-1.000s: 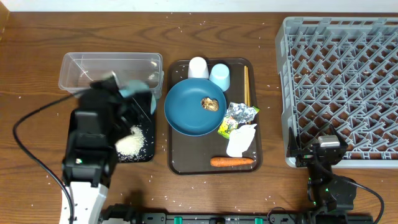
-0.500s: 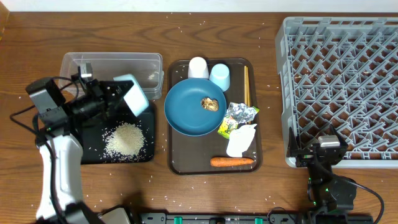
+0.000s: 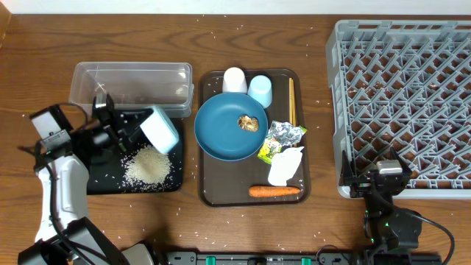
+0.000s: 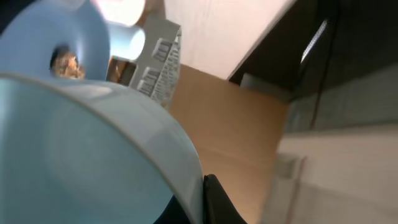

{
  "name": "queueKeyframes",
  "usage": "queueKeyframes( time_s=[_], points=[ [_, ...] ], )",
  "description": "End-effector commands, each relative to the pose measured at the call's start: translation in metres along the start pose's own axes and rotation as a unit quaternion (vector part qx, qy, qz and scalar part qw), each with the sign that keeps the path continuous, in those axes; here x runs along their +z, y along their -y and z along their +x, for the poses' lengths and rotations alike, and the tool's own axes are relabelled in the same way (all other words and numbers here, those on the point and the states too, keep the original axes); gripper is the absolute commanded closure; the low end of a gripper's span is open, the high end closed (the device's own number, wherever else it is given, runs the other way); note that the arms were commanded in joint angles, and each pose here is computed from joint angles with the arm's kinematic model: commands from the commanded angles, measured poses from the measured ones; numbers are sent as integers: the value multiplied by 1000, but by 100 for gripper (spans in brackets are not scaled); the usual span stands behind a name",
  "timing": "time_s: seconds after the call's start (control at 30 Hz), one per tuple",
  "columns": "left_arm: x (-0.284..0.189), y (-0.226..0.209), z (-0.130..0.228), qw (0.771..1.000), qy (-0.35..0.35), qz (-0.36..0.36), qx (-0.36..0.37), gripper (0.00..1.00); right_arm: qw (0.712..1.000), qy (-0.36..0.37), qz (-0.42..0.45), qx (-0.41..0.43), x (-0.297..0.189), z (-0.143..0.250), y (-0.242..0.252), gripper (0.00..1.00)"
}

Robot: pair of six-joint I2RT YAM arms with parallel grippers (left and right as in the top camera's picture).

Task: Sort waste into correct bins and load items into the dishwasher rack
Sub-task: 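Shake the tilted bowl over the black tray to empty remaining rice, then carry the bowl back and lower it onto the brown tray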

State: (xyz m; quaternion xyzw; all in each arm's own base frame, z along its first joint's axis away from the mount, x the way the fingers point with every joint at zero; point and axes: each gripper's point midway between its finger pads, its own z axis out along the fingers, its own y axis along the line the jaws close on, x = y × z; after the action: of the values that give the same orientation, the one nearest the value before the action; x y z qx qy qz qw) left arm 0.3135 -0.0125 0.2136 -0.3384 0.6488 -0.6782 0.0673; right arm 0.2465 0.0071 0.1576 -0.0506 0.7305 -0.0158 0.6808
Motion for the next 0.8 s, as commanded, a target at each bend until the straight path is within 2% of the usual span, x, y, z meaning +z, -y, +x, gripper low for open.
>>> queueKeyframes(
  time_s=[0.0,0.1,0.17,0.23,0.27,0.37,0.53,0.63,0.73,0.77],
  points=[
    [-9,4,2,998,3,15,-58,94,1000,-3,4,-3,0,2,2,1],
    [-16,2,0,997,24,14,-70,94,1000,-3,4,-3,0,2,2,1],
    [-26,1,-26,997,83,-8,-7,94,1000,-3,4,-3,0,2,2,1],
    [-28,14,-13,999,41,28,15,94,1000,-3,4,-3,0,2,2,1],
    [-28,14,-11,999,38,30,3,94,1000,-3,4,-3,0,2,2,1],
    [-29,20,-12,997,41,29,62,94,1000,-3,4,-3,0,2,2,1],
    [-24,20,-8,997,33,26,69,94,1000,-3,4,-3,0,2,2,1],
    [-15,15,6,999,16,20,27,94,1000,-3,4,-3,0,2,2,1],
    [-12,20,5,998,13,18,67,94,1000,-3,4,-3,0,2,2,1],
    [-12,20,7,998,10,19,57,94,1000,-3,4,-2,0,2,2,1]
  ],
)
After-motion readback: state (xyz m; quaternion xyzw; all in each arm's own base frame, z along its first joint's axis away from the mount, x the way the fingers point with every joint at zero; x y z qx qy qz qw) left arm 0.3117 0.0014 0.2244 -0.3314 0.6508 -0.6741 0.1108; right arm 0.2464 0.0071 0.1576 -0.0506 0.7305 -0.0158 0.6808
